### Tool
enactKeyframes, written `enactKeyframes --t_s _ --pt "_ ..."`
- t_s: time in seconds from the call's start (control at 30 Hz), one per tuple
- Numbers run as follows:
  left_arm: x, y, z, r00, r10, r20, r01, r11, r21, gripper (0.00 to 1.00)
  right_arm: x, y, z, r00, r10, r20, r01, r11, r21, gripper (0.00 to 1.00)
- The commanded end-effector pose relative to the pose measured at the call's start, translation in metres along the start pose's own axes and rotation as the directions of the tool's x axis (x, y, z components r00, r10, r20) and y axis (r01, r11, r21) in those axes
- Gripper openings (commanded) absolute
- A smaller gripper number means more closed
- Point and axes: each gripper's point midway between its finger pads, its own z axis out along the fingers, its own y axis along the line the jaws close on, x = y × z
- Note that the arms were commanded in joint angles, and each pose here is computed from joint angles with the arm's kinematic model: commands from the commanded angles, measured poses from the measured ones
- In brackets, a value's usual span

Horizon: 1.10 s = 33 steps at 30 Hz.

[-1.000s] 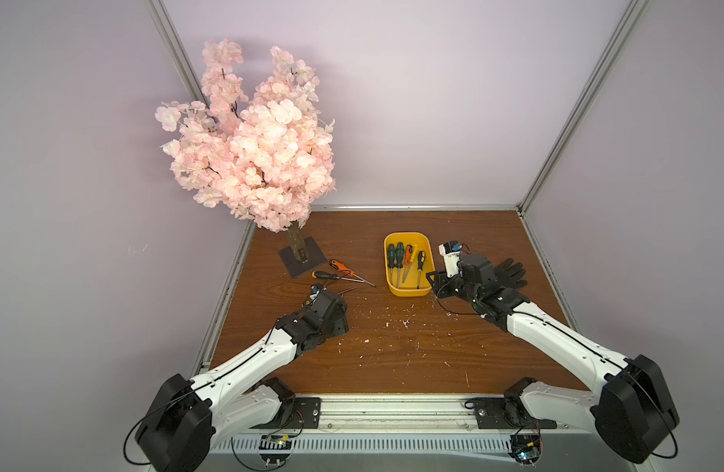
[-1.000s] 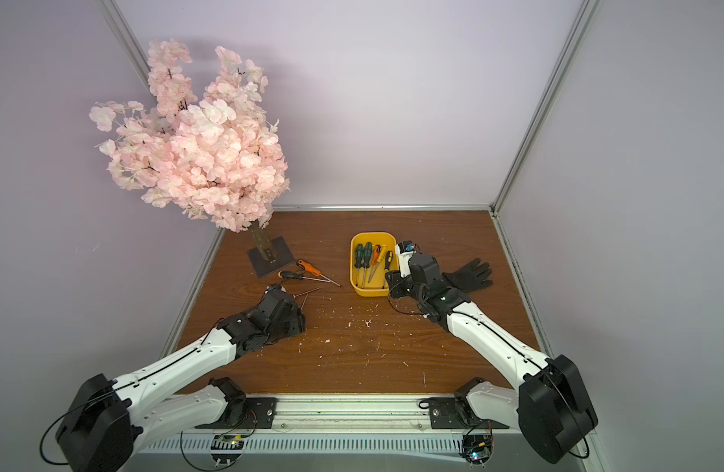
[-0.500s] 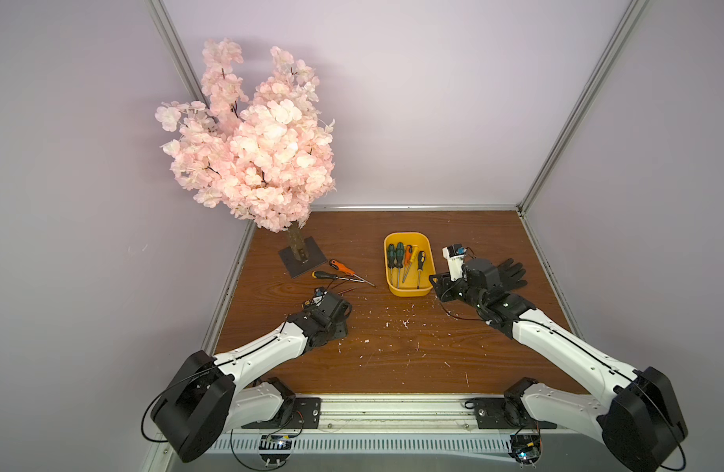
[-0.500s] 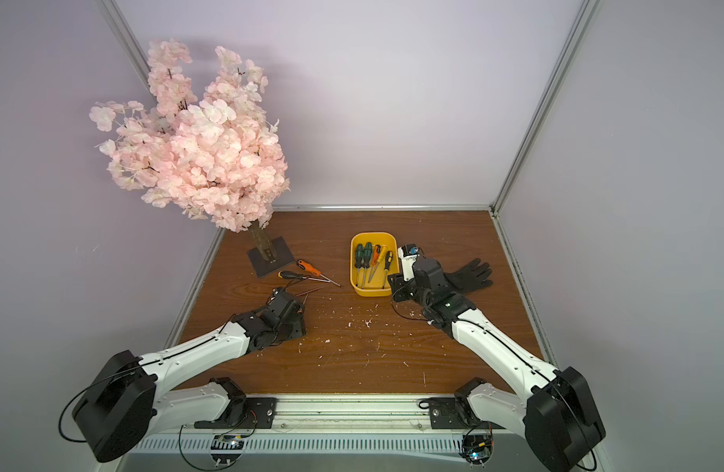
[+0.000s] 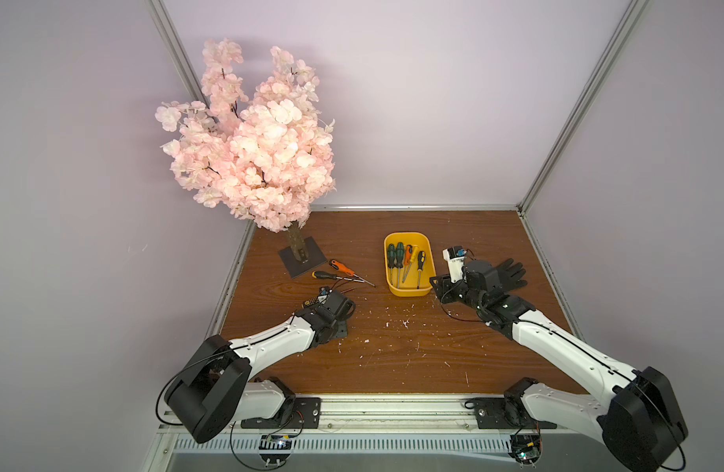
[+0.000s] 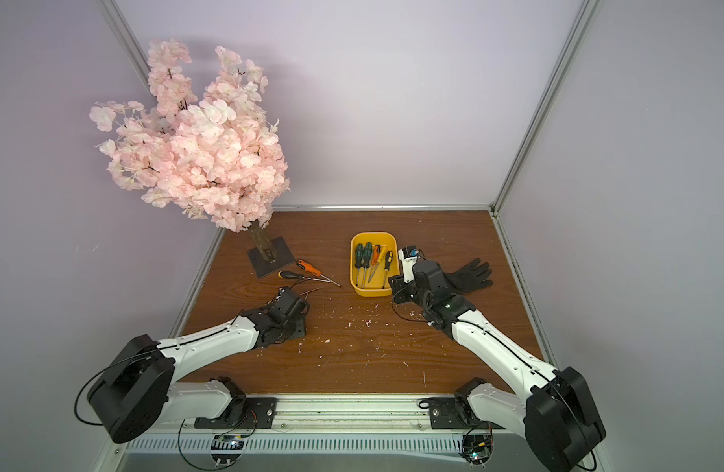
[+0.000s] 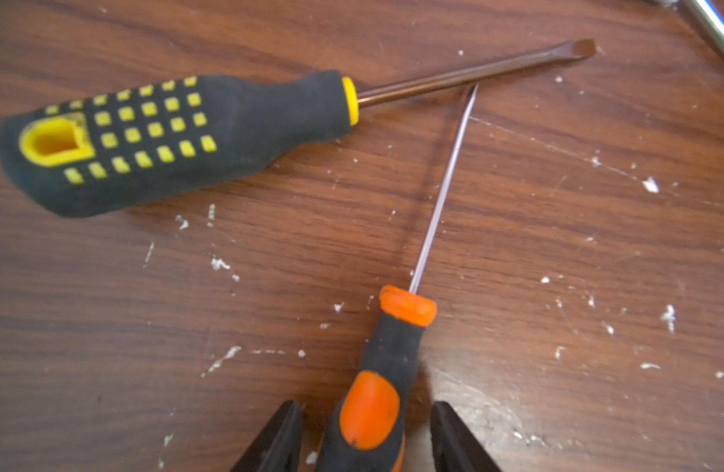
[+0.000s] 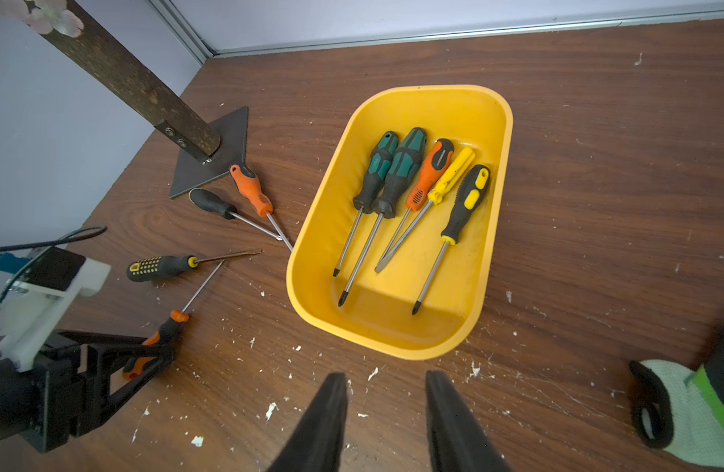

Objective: Put the screwdriver on the desktop into the storage box
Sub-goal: Pick up the screwdriver from the center of the board.

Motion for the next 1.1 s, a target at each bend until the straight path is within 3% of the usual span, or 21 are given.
enactKeyframes --t_s 0.0,0.5,0.77,1.07 --pt "-0.002 -0.003 0.001 1.0 0.028 -0.004 -0.028 1.0 0.006 0.52 -0.014 0.0 -0.001 0.998 0.01 0.057 -0.01 1.0 0.008 0.38" --pt "0.004 -0.03 0.001 0.994 0.111 -0.023 -0.109 0.991 0.072 0.38 -0.013 -0.003 0.003 0.998 0.012 0.064 -0.013 1.0 0.021 0.38" --pt "0.009 -0.045 0.002 0.989 0.145 -0.04 -0.141 0.985 0.101 0.25 -0.015 -0.005 0.001 0.998 0.009 0.07 -0.011 0.999 0.032 0.38" --pt "0.01 -0.057 -0.005 0.988 0.153 -0.034 -0.146 0.975 0.166 0.21 -0.013 -0.007 0.002 0.997 0.009 0.071 -0.012 0.999 0.036 0.38"
